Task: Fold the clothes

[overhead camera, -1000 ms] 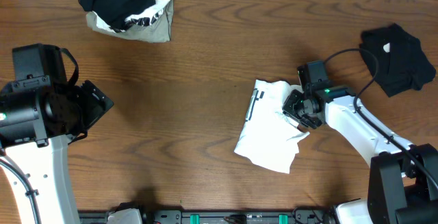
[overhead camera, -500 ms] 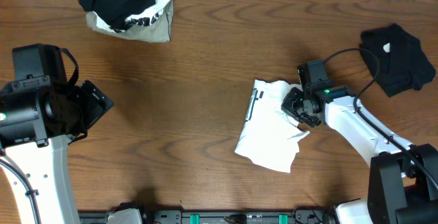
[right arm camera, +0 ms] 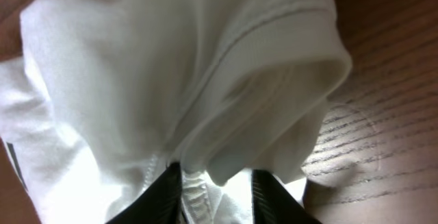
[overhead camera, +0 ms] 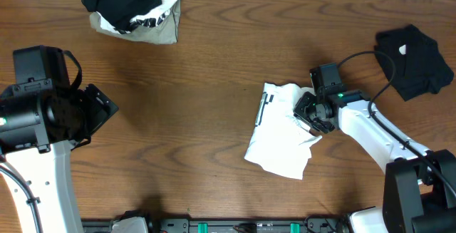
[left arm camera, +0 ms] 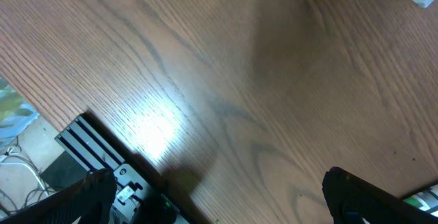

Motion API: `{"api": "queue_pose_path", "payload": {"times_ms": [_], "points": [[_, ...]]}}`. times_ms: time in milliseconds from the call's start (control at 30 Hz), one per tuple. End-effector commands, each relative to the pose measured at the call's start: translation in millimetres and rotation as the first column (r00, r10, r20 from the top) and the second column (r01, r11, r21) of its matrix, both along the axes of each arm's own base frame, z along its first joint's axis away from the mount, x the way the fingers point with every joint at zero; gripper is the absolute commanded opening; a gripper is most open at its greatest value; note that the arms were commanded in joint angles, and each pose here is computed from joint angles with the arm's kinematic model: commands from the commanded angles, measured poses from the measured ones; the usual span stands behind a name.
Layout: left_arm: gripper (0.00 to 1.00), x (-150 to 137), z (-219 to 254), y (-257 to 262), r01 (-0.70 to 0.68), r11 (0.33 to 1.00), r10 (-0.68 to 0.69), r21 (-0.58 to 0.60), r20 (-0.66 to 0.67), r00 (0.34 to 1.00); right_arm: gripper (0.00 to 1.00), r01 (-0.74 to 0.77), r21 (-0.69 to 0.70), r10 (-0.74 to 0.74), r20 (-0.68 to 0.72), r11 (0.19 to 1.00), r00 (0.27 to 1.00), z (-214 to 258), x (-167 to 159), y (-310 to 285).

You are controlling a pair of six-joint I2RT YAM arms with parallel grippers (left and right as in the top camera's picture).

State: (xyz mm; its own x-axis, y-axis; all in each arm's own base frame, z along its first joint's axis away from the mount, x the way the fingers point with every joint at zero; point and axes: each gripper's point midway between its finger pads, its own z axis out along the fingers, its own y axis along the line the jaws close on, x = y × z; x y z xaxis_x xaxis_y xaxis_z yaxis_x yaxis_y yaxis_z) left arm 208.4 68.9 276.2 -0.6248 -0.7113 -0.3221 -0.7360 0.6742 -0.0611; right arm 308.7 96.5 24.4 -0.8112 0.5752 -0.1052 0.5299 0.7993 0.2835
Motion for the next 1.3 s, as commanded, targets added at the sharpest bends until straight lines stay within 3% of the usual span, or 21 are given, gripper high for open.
{"api": "queue_pose_path", "payload": {"times_ms": [0,233,667,1100,1267], "points": [[0.98,-2,-3,4,0.003,1.000,-0.002,0.015,-0.024,1.000,0.25,0.007,0.005,-0.007,0.009,1.000,1.000,1,-1,0],[0.98,-2,-3,4,0.003,1.000,-0.002,0.015,-0.024,1.000,0.01,0.007,0.006,-0.007,0.013,1.000,1.000,2,0,0],[0.98,-2,-3,4,0.002,1.000,-0.002,0.015,-0.023,1.000,0.01,-0.041,-0.024,0.042,0.054,0.999,0.998,34,-4,-16],[0.98,-2,-3,4,0.002,1.000,-0.002,0.015,-0.024,1.000,0.02,-0.090,-0.117,0.083,-0.064,0.989,0.994,31,-37,-38],[0.98,-2,-3,4,0.002,1.000,-0.002,0.015,-0.023,1.000,0.04,-0.079,-0.230,0.055,-0.111,0.970,0.992,30,-48,-59]]}}
